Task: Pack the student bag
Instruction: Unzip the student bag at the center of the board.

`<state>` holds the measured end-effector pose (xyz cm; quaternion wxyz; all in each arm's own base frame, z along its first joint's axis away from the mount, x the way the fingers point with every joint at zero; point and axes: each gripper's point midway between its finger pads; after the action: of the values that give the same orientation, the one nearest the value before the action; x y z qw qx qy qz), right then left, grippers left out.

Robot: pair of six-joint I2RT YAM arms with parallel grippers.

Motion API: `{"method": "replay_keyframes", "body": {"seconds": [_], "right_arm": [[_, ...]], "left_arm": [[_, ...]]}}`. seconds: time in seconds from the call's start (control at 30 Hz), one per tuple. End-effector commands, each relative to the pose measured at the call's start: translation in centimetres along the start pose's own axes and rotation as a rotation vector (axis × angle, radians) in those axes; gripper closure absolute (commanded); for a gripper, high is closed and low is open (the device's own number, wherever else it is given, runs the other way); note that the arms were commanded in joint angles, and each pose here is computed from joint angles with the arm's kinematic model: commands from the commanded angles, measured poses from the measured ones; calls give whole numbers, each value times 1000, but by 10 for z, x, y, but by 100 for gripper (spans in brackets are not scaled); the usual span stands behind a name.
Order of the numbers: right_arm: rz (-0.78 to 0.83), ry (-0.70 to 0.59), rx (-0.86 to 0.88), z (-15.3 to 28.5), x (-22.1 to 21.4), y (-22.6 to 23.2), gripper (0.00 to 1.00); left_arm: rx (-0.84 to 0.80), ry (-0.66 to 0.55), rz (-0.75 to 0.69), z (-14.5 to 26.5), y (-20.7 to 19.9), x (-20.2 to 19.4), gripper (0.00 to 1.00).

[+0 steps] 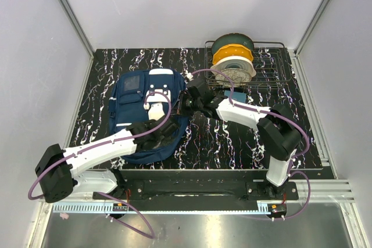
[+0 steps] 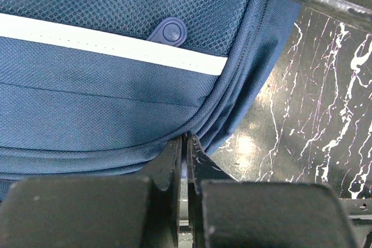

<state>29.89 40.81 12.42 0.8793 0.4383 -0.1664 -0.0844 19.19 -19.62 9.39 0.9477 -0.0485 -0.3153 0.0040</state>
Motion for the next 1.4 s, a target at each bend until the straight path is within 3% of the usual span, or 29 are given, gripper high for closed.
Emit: {"method": "replay_keyframes", "body": {"seconds": [0.0, 0.23, 0.5, 0.57, 0.6, 0.7, 0.83, 1.1, 1.37], "right_arm": [[51, -83, 62, 24, 19, 34, 100], [45, -164, 12, 35, 52, 12, 100], [75, -155, -26, 40, 88, -9, 100], [74, -127, 13, 40, 93, -1, 98], [70, -58, 60, 40, 83, 9, 83], [-4, 46, 112, 42, 65, 19, 61], [-100, 16, 106, 66, 49, 10, 47], [-198, -3, 21, 91, 6, -31, 46], [-205, -5, 92, 80, 7, -16, 49]], "left_arm": [[20, -62, 12, 8, 7, 14, 100], [188, -70, 20, 16, 65, 10, 100], [192, -107, 127, 29, 112, 15, 100], [150, -107, 93, 31, 107, 17, 100], [107, -131, 90, 31, 98, 25, 100], [-12, -121, 46, 28, 70, 33, 100], [-85, -116, 16, 29, 49, 43, 100], [-181, -163, -27, 41, 22, 64, 100], [-230, -153, -85, 41, -2, 60, 100]]}}
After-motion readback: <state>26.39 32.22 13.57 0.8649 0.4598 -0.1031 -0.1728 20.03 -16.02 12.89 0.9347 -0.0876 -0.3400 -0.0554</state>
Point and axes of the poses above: each gripper's point midway between its finger pads, its own z axis back along the fingers, its own y axis along the line the jaws close on, x = y × z, and after that the axes turned 12 degrees about -z, right-handed
